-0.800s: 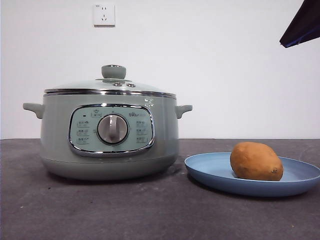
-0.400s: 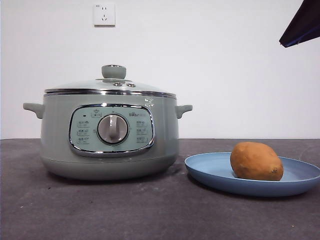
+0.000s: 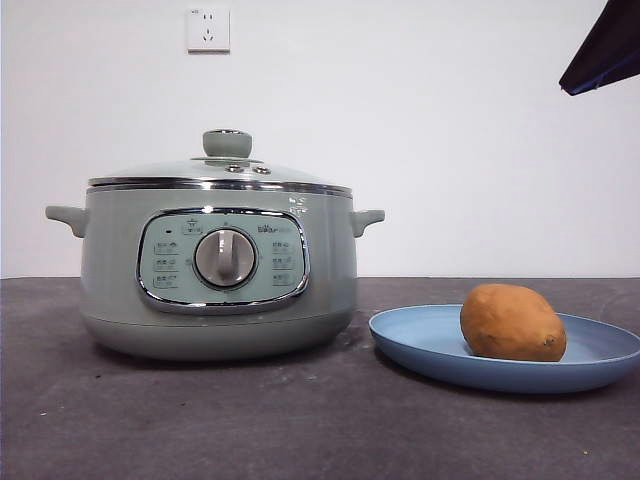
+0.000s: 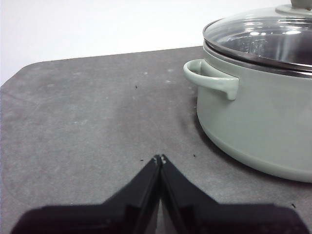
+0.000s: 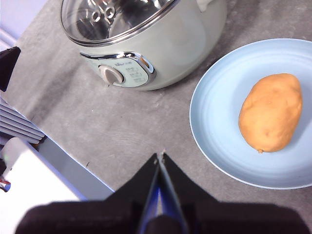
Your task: Take the potato out from the steamer,put the potato on the plate,close the lid
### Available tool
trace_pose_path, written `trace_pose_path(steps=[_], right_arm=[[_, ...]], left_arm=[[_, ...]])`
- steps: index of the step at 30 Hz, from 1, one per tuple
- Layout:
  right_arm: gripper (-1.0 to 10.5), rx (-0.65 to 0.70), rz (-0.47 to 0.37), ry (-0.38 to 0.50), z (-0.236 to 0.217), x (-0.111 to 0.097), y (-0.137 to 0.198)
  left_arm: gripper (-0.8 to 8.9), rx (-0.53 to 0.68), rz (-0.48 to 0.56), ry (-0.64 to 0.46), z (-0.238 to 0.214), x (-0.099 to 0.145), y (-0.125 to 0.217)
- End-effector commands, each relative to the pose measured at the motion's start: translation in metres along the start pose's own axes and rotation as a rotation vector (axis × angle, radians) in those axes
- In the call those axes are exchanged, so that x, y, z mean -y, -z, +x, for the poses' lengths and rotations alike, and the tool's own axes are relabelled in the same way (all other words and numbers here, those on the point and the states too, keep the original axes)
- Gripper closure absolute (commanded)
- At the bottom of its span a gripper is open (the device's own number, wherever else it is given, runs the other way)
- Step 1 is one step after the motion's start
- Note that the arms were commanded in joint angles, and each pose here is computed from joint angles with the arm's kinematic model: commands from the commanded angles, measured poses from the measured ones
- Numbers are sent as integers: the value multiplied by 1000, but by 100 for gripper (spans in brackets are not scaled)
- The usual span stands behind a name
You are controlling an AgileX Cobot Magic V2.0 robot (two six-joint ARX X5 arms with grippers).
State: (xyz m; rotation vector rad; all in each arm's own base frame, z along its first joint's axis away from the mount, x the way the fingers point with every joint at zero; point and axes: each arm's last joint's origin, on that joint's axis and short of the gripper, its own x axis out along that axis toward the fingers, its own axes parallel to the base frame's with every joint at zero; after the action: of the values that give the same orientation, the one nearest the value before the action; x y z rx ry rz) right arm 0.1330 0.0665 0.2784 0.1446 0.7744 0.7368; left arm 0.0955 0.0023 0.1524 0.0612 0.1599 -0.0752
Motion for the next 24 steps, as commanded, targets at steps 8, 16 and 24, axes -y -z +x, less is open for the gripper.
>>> trace_pose_path(steps=[8, 16, 24], right_arm=[[946, 1, -112, 5, 1, 0, 1], [946, 139, -193, 123, -31, 0, 7], [946, 452, -233, 364, -68, 0, 27]], left_arm=[[817, -13, -2, -3, 1, 0, 5], [817, -13, -2, -3, 1, 0, 5], [817, -13, -2, -3, 1, 0, 5]])
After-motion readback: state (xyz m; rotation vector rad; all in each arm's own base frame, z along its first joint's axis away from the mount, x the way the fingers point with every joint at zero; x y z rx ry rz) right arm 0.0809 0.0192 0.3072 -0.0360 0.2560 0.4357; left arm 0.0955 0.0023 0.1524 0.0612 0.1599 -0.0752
